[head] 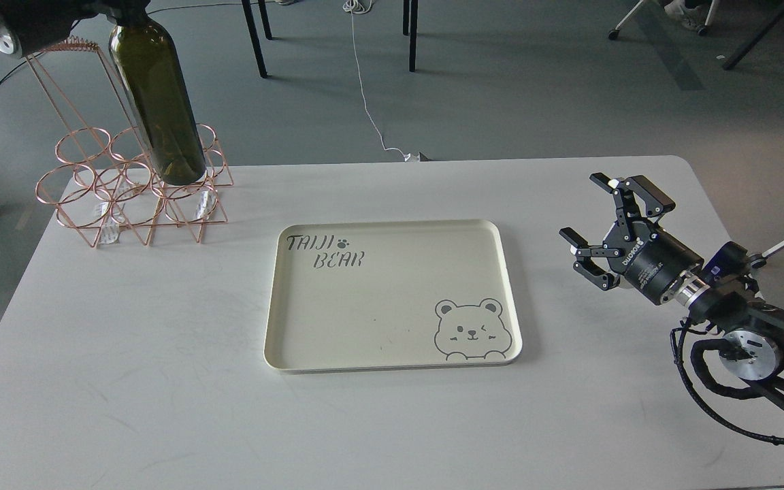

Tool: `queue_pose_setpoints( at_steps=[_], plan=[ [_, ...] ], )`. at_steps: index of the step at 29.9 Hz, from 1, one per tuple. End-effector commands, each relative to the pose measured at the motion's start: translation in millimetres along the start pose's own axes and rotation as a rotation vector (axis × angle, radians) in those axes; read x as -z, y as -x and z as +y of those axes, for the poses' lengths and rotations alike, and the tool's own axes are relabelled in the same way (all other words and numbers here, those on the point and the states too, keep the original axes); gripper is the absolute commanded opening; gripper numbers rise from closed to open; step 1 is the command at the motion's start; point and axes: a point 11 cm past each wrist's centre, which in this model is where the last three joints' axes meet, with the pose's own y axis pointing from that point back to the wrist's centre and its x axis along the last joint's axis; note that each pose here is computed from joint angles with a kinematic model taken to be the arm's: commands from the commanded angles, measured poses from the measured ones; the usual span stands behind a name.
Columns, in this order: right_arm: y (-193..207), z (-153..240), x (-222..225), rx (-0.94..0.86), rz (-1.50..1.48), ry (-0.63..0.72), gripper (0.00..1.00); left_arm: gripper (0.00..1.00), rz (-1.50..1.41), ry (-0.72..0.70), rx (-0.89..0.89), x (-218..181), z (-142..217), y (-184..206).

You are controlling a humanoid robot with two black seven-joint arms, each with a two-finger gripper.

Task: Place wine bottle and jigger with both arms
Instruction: 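Lift the bottle with the left gripper and carry it over the copper rack, then lower the bottle upright into the copper wire rack with the left gripper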

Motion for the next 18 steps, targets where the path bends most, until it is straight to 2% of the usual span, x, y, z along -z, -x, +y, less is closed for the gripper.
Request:
queue_pose_setpoints(
  at_steps=[1,18],
  plan=[
    [0,0,-1,0.000,0.000,0.001,0.99,0.11,0.004,-0.002,0.005,1,0,1],
    [-1,3,-6,-0.005,-0.006,0.012,0.99,0.11,0.000,-0.001,0.039,0,0,12]
  ],
)
